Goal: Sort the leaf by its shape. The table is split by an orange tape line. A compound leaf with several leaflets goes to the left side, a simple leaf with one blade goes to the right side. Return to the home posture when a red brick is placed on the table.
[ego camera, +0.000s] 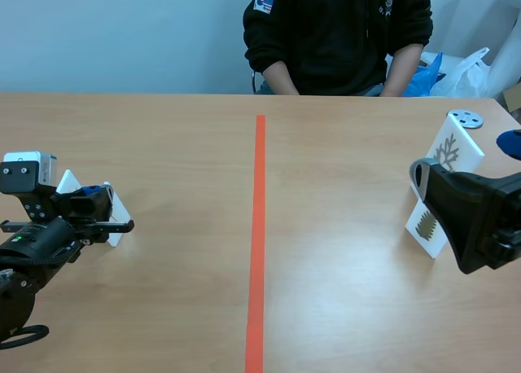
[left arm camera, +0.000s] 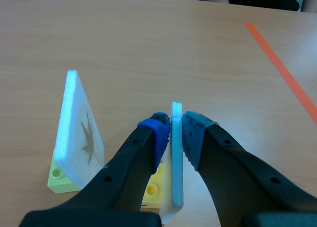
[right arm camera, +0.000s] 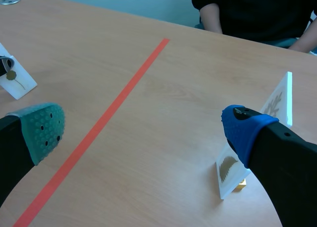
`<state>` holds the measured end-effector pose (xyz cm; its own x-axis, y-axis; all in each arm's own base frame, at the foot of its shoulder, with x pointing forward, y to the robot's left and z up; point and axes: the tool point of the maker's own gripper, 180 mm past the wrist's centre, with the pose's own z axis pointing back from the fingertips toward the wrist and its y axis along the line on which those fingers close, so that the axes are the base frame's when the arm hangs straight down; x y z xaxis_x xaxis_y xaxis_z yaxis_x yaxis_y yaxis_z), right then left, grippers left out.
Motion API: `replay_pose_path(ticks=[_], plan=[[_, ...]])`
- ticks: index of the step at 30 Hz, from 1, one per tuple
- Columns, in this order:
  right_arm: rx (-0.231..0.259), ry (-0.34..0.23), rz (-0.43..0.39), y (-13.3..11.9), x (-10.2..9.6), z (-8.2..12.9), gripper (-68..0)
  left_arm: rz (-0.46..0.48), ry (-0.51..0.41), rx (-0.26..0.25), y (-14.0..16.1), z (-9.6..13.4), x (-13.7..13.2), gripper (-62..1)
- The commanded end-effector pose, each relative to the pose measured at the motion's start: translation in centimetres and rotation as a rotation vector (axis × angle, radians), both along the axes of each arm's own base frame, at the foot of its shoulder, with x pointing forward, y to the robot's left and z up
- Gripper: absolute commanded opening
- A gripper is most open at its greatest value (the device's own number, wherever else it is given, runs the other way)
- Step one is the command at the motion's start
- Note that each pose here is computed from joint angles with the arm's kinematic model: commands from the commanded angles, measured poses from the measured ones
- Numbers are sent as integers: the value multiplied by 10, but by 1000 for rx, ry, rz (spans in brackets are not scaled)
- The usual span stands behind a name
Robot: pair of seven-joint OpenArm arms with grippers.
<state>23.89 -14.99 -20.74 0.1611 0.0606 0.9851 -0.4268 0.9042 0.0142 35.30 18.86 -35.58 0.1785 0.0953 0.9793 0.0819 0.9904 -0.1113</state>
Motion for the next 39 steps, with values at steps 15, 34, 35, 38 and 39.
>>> replay_pose_path(ticks=[15,34,35,38,39], plan=[[12,-35,5,2,3,10,4,-29,-171,11,-5,59,17,-425],[6,-28,7,1,3,8,4,-434,-252,55,-92,175,-65,-3],[5,-28,7,1,3,8,4,-442,-233,46,-95,173,-72,14],[-5,-24,-1,-2,3,8,4,-463,-169,34,-102,164,-94,14],[-12,-21,-5,-4,4,8,4,-468,-146,31,-104,161,-101,14]])
